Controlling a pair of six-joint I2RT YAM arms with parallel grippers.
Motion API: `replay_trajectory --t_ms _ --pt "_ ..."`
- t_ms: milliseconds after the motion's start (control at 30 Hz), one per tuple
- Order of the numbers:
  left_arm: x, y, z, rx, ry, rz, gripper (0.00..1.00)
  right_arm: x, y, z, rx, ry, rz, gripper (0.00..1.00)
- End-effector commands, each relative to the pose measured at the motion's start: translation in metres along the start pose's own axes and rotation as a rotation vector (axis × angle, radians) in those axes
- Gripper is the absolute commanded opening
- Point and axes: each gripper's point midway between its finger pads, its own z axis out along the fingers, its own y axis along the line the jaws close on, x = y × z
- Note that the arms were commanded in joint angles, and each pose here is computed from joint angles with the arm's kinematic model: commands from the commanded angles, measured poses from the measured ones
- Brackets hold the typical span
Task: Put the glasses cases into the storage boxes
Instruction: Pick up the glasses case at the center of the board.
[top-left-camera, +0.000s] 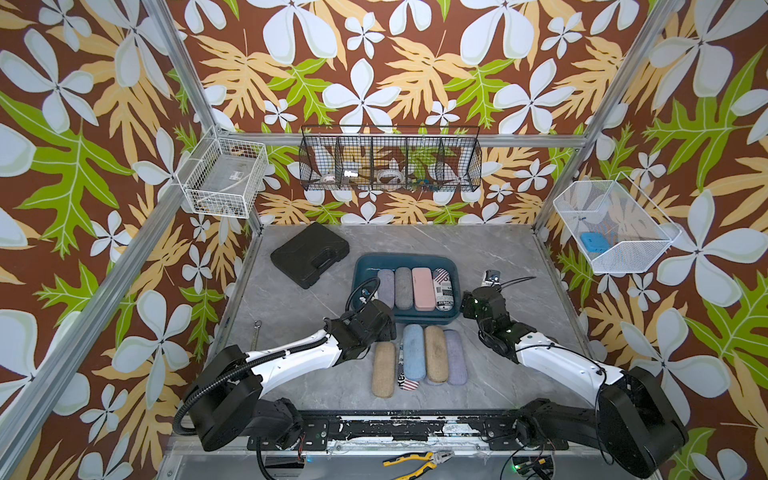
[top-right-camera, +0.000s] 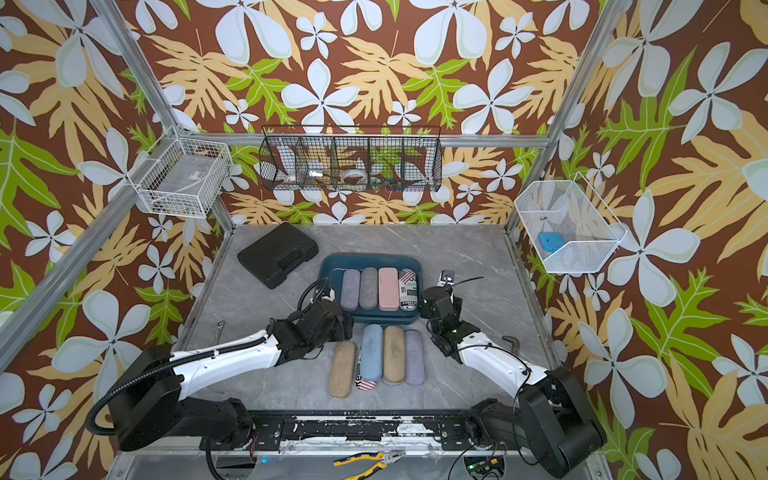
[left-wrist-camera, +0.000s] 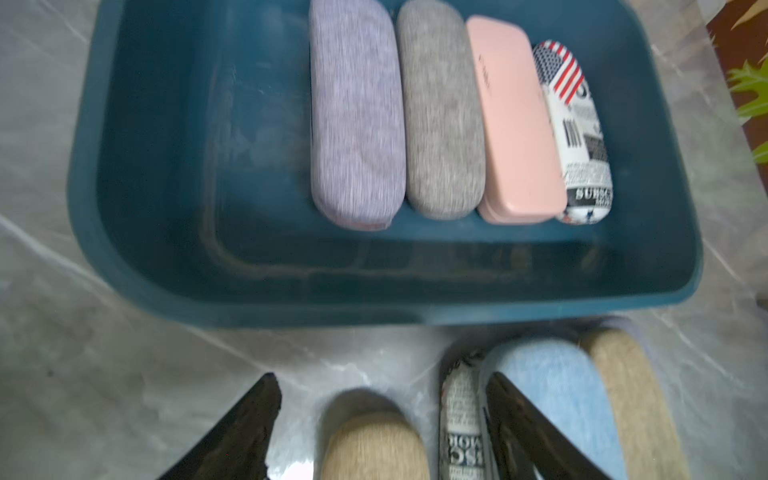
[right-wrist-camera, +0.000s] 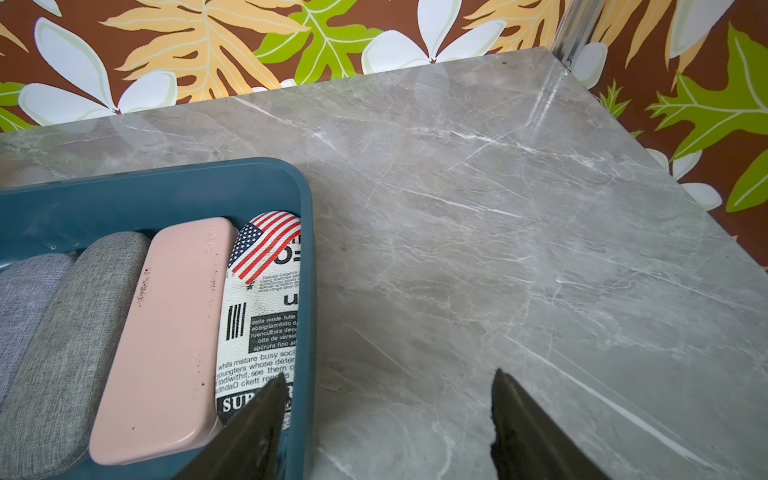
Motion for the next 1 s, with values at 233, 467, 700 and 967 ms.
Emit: replay_trajectory --t_ms 233,467,700,967 --pt "0.055 -0.001 0.001 0.012 0.110 0.011 0.81 -0.011 0.003 -0.004 -0.015 -0.023 0.033 0.76" --pt "0.072 -0.002 0.004 -0.011 0.152 0.052 0.82 -0.013 0.000 -0.009 -0.011 -0.031 0.039 0.76" --pt "0.085 -0.003 0.004 -0.066 0.169 0.106 0.82 -0.012 -0.001 -0.010 -0.011 -0.029 0.041 0.76" --pt "0.101 -0.006 0.006 -0.100 0.197 0.125 0.77 -0.011 0.002 -0.008 -0.020 -0.026 0.043 0.76"
